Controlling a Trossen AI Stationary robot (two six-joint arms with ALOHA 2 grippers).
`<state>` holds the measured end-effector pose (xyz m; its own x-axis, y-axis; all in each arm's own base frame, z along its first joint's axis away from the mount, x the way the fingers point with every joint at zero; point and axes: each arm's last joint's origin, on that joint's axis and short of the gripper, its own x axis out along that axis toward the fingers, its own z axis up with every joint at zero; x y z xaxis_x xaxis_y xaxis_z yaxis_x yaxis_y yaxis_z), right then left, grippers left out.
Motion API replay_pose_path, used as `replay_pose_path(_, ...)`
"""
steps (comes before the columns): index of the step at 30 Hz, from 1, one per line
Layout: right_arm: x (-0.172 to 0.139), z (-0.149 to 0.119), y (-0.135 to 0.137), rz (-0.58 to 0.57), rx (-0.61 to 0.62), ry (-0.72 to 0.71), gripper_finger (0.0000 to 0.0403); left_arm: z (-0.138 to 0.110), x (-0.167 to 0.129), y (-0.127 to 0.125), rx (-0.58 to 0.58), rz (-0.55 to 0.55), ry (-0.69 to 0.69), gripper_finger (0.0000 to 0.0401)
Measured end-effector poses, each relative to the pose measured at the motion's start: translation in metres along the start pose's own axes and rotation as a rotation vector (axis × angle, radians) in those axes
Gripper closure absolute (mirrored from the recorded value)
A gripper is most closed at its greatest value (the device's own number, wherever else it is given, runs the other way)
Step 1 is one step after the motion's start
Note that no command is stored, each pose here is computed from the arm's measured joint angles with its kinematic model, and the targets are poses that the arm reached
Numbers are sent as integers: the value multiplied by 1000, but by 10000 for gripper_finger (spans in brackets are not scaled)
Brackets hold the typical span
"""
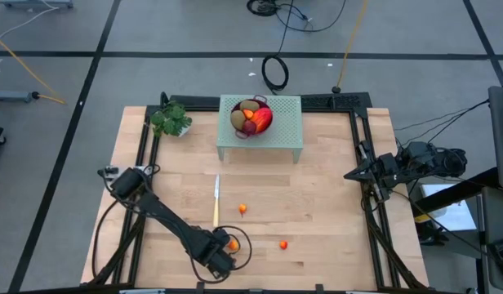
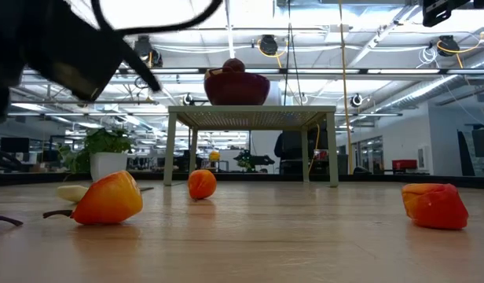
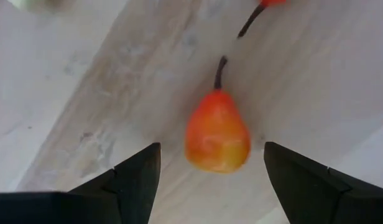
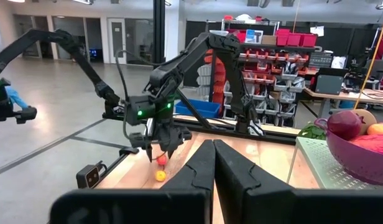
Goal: Pick & Place Fruit
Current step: Put the pear into the strainer bowl on the shelf
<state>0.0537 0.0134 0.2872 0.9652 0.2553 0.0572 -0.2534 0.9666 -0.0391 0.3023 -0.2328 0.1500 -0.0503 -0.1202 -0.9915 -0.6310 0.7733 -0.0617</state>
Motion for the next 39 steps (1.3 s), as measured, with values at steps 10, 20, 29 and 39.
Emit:
replay_pose_path(10, 0, 0, 0, 0, 0, -1, 403, 3, 4, -1, -23, 4, 3, 121)
replay_pose_path(20, 0, -1, 0, 0, 0, 7, 403, 7, 4, 0, -66, 2, 1, 121)
replay_pose_path(29, 0, -1, 0, 0, 0, 7, 403, 10, 3, 2, -96, 12, -17, 121)
replay_pose_path(39, 0, -1, 0, 0, 0, 6, 403, 13, 3, 3, -93, 22, -27, 121)
